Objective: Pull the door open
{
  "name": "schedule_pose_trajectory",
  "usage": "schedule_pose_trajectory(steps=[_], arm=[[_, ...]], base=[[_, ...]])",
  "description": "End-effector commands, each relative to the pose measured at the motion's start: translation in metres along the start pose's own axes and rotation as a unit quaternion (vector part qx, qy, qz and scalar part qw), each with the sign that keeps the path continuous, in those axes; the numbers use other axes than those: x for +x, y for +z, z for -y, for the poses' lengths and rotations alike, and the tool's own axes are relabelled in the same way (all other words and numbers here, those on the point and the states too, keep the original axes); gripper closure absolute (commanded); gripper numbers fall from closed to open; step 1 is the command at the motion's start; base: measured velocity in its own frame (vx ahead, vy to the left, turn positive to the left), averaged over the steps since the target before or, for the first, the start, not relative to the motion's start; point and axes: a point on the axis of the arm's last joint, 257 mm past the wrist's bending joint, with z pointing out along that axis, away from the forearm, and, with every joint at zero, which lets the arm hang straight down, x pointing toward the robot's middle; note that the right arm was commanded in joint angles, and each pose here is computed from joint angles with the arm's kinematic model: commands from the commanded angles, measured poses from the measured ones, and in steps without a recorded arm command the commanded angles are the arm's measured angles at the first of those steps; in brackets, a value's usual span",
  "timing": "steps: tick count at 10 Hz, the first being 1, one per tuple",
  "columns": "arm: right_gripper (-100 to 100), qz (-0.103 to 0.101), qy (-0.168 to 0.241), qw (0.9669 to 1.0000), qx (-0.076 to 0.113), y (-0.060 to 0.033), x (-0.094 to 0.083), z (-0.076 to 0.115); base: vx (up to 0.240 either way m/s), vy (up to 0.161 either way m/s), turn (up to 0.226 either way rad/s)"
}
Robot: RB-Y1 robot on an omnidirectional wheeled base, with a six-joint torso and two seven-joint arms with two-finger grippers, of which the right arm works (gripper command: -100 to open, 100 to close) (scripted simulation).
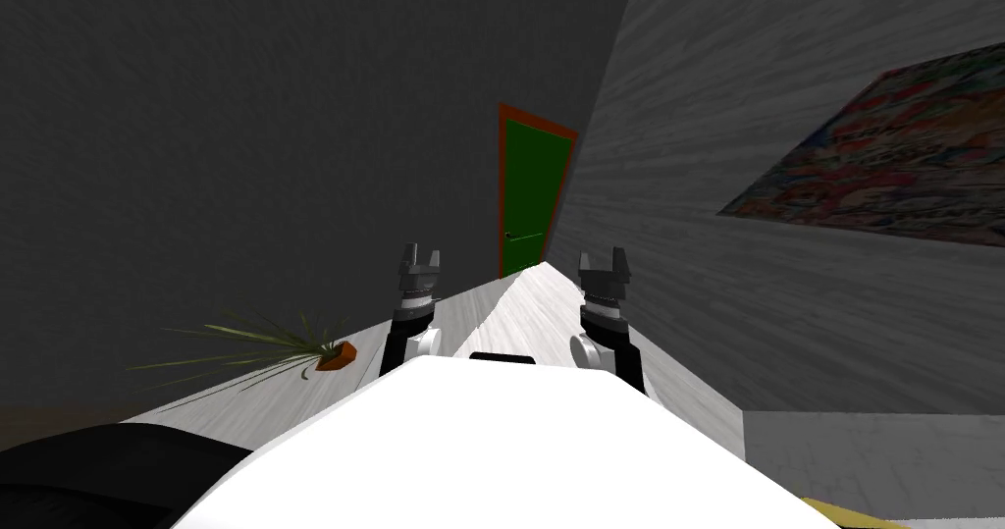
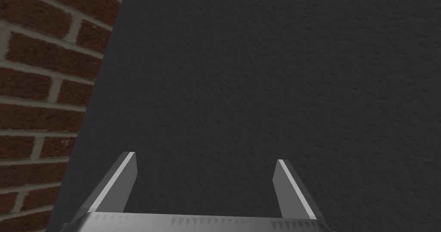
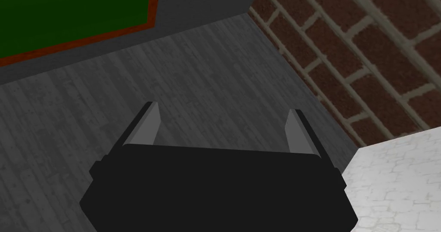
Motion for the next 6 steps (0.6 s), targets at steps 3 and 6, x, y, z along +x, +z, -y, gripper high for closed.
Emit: schedule_pose_trajectory(steps=[3, 6], arm=[[-100, -0.004, -0.002, 0.9999, 0.016, -0.0041, -0.002, 0.022], [-100, -0.006, -0.004, 0.9995, 0.032, -0.0087, -0.004, 0.043]], base=[[0.067, -0.019, 0.080], [0.071, -0.024, 0.083]])
